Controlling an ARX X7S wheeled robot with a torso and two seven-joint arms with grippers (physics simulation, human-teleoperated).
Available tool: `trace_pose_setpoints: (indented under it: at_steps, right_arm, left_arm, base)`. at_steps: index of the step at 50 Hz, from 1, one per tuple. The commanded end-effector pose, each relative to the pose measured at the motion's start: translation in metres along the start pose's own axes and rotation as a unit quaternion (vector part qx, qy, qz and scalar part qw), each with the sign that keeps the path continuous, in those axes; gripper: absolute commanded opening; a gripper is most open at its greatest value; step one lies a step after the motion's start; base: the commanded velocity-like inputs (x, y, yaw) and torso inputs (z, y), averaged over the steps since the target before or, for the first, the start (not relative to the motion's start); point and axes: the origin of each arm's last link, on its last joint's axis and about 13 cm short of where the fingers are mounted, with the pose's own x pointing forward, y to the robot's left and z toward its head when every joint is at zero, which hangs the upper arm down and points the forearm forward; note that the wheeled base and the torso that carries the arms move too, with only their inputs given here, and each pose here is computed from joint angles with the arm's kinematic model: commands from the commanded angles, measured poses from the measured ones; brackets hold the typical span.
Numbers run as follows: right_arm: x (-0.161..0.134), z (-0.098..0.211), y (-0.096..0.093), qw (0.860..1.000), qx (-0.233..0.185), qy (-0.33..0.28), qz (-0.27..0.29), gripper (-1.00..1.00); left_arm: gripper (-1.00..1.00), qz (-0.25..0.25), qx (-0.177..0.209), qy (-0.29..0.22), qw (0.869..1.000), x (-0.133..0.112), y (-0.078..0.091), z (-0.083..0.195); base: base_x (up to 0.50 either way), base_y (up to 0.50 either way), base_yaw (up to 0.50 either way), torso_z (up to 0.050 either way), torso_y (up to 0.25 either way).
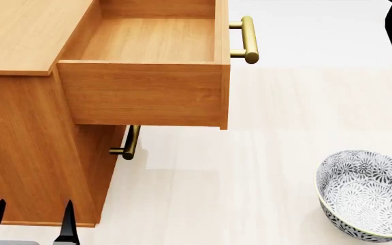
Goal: Put the ketchup in the top drawer of the cabinet.
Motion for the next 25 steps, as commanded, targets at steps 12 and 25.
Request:
trace_pose_setpoints:
  at_steps: [12, 25]
  right_arm:
    - [0.06, -0.042, 0.028, 0.997, -0.029, 0.072, 0.029, -1.0]
    - [0.054, -0.066, 0.049, 0.989, -0.027, 0.135, 0.057, -1.0]
  left_arm:
    - [1.0, 0.001, -0.002, 0.001, 1.0, -0.001, 0.0, -0.002]
    - [1.0, 0.001, -0.003, 0.003, 1.0, -0.001, 0.0, -0.003]
  base:
    - [0.0, 0.0, 0.0, 0.0, 0.0]
    - [0.0, 0.0, 0.0, 0.0, 0.0]
